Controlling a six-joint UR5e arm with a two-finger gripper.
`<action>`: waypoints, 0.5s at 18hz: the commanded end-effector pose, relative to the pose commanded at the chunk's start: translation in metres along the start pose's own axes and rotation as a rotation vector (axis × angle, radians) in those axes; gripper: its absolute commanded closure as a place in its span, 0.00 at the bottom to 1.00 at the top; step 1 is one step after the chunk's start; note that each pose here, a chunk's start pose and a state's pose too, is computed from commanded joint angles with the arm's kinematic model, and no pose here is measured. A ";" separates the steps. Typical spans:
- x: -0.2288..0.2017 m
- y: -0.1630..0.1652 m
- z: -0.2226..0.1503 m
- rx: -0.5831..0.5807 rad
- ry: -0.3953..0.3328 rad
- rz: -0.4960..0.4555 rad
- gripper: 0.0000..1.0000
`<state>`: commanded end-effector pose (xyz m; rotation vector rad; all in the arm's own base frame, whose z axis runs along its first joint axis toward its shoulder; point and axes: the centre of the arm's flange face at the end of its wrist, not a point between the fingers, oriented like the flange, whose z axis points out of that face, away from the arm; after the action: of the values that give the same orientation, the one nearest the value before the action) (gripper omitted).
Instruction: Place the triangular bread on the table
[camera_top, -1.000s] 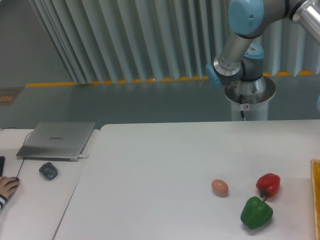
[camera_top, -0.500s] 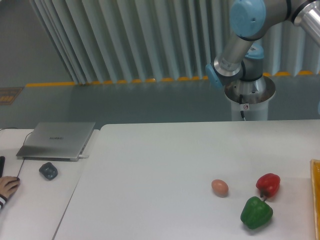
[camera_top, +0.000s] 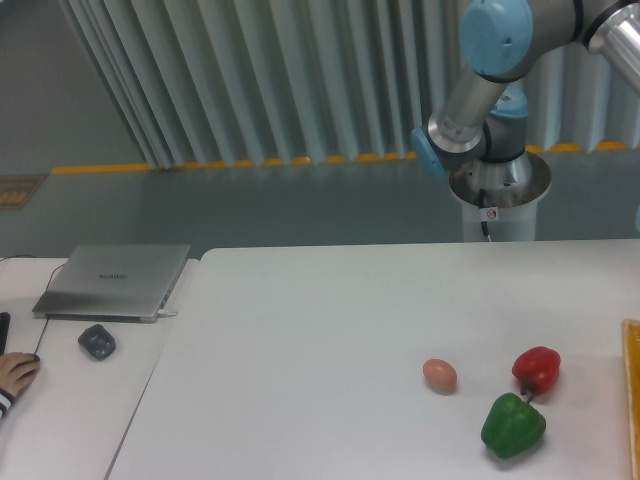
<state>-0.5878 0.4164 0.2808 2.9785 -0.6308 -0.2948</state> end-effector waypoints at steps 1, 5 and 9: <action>0.000 0.000 -0.001 -0.003 0.000 -0.008 0.81; 0.000 0.001 -0.006 0.003 -0.003 -0.007 0.82; -0.001 0.000 -0.015 0.016 0.013 -0.025 0.82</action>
<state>-0.5855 0.4172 0.2959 3.0032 -0.5985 -0.2737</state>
